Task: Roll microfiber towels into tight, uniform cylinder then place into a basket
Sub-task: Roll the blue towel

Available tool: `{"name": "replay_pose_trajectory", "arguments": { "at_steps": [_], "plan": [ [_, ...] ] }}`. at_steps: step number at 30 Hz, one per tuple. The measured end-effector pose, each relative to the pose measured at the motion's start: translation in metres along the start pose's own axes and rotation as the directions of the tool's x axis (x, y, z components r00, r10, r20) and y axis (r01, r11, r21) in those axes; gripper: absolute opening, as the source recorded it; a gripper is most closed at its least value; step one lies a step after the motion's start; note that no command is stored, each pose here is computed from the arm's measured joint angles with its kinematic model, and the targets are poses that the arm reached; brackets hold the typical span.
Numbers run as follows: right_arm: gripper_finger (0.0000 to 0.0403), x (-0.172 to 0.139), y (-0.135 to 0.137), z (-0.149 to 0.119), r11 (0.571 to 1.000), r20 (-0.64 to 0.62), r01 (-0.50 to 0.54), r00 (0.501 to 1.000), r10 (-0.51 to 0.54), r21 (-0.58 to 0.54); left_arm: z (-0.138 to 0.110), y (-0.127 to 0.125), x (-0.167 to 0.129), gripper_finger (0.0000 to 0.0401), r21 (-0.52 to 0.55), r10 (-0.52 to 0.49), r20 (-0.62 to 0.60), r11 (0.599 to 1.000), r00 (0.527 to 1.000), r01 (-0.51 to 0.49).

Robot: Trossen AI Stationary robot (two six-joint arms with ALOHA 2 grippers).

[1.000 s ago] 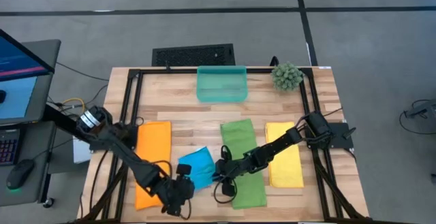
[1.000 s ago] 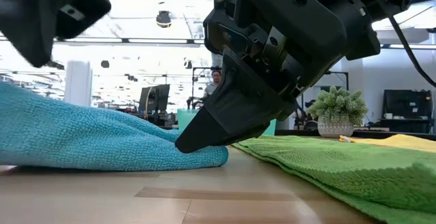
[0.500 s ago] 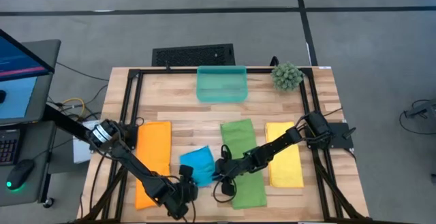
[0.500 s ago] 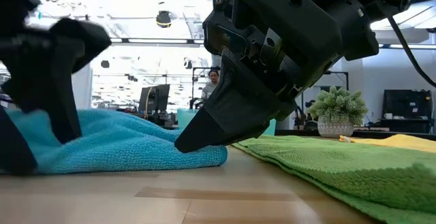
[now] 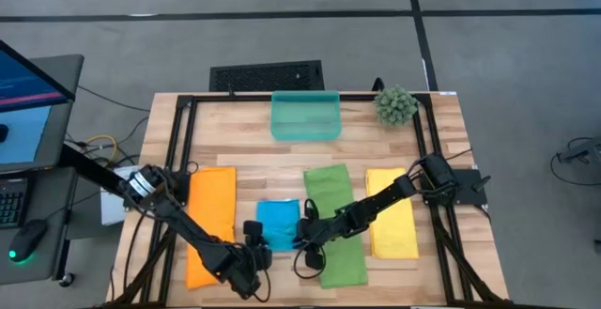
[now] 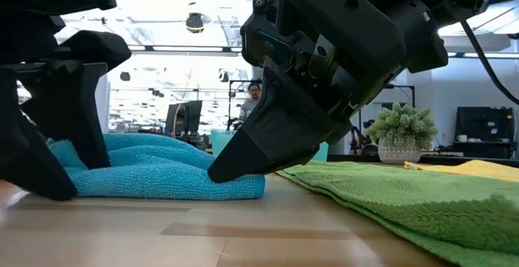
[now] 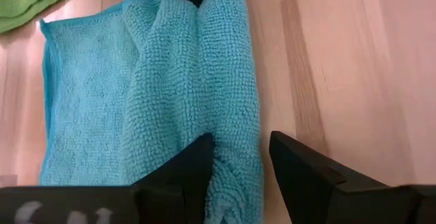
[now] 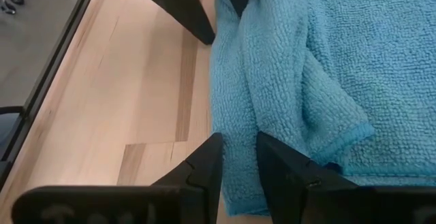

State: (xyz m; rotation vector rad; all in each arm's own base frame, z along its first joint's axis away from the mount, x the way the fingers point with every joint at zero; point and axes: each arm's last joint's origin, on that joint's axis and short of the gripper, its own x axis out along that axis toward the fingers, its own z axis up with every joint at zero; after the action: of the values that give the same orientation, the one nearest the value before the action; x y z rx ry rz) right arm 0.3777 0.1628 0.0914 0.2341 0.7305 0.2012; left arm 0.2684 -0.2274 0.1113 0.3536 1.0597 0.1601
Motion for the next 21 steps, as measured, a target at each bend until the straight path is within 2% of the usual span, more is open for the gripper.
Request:
{"name": "replay_pose_trajectory", "arguments": {
  "at_steps": [4, 14, 18, 21],
  "plan": [
    [0.0117, 0.0001, 0.0004, -0.0001, 1.0, -0.006, -0.018, 1.0, 0.018, -0.001, 0.0015, 0.0033, 0.0032, 0.0122, -0.005, -0.01, -0.018, 1.0, 1.0, 0.01],
    [0.0117, 0.0, 0.0053, -0.0021, 0.998, -0.007, -0.033, 0.999, 0.032, -0.053, 0.0012, 0.0069, 0.0075, 0.0016, 0.024, 0.007, -0.033, 1.0, 0.999, -0.006],
    [0.0117, -0.0001, 0.0062, -0.0025, 0.998, -0.008, -0.035, 0.999, 0.035, -0.055, 0.001, 0.0074, 0.0082, 0.0007, 0.027, 0.007, -0.034, 1.0, 0.999, -0.006],
    [0.0117, -0.0002, 0.0081, -0.0033, 0.997, -0.009, -0.039, 0.999, 0.039, -0.059, 0.0047, 0.0067, 0.0067, 0.0006, 0.016, -0.032, -0.05, 0.999, 0.998, 0.033]
  ]
}}
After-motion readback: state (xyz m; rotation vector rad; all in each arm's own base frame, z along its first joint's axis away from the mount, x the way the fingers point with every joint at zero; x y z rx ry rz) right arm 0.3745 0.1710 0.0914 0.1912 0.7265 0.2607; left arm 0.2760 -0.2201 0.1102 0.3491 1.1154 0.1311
